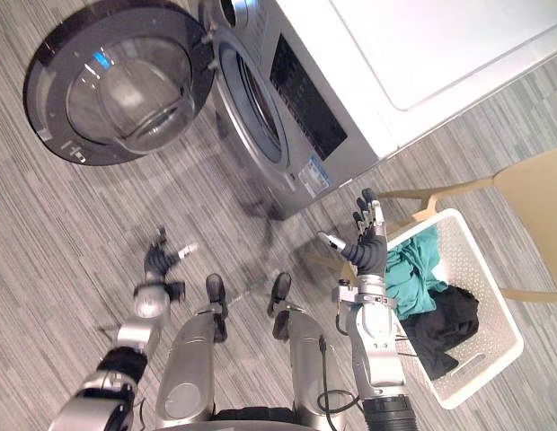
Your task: Pick up the laundry basket with both hands and put the clothes into the washing machine.
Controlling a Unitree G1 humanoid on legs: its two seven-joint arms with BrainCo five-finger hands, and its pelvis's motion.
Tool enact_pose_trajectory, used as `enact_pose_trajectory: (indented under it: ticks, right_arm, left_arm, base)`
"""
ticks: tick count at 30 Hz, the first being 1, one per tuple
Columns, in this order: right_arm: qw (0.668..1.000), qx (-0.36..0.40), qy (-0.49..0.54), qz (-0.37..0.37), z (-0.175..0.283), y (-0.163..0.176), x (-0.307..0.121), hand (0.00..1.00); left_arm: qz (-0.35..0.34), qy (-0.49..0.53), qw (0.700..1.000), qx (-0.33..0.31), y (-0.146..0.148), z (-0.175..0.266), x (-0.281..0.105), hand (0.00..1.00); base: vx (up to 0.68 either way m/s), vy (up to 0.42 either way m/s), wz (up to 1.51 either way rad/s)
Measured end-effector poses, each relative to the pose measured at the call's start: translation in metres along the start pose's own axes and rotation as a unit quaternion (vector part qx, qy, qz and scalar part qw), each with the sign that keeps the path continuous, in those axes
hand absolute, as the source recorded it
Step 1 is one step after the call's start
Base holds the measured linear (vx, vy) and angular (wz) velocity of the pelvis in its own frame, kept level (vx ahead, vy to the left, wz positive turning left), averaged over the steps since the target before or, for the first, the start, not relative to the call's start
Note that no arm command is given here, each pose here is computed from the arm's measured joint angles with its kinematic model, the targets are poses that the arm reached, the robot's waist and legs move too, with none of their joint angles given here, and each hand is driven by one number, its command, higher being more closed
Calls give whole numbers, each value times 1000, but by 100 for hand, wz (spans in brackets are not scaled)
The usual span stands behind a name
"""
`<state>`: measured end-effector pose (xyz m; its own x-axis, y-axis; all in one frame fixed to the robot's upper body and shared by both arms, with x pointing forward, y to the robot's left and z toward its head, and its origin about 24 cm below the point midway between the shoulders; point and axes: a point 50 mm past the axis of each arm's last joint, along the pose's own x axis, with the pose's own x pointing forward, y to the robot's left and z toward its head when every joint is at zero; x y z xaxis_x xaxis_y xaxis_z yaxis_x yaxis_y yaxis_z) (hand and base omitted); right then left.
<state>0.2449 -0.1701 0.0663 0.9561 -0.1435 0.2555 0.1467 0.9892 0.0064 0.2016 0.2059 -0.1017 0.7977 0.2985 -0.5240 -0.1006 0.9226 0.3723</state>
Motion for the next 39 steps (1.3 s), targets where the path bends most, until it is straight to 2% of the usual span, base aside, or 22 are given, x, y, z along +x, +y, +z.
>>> enact_pose_trajectory:
  ticks: [3, 8, 12, 17, 21, 31, 32, 35, 39]
  right_arm:
    - [999, -28, -4, 15, 0, 2, 0, 0]
    - [995, -71, 11, 64, -11, 17, 2, 0]
    - [990, -101, 17, 93, -15, 21, -2, 0]
    - [977, -172, 38, 117, -25, 12, -15, 0]
    - [968, -209, 56, 126, -33, 4, -22, 0]
    - [913, -337, 164, 159, -86, -17, -28, 0]
    - [908, -345, 172, 163, -90, -17, -26, 0]
    - [892, -382, 151, 186, -88, -2, 16, 0]
    - [883, -410, 140, 182, -80, 2, 50, 0]
  left_arm:
    - [-17, 62, 998, 20, -6, -40, -19, 0]
    - [-21, 89, 995, 30, -1, -55, -24, 0]
    - [-29, 91, 995, 31, -2, -55, -24, 0]
    - [-49, 109, 993, 1, -24, -61, -33, 0]
    - [-45, 105, 993, -9, -24, -60, -33, 0]
    - [-52, 107, 993, -6, -20, -64, -34, 0]
    - [-50, 106, 993, -5, -18, -64, -33, 0]
    - [-37, 90, 995, -3, -7, -56, -27, 0]
    - [-31, 74, 997, -15, -7, -44, -19, 0]
  base:
    - [64, 67, -137]
    - [16, -3, -158]
    - [91, -217, -126]
    - [160, -135, -123]
    - [194, 26, -69]
    - [119, 172, -6]
    - [24, 136, 16]
    - [-62, 75, 10]
    - [-136, 24, 22]
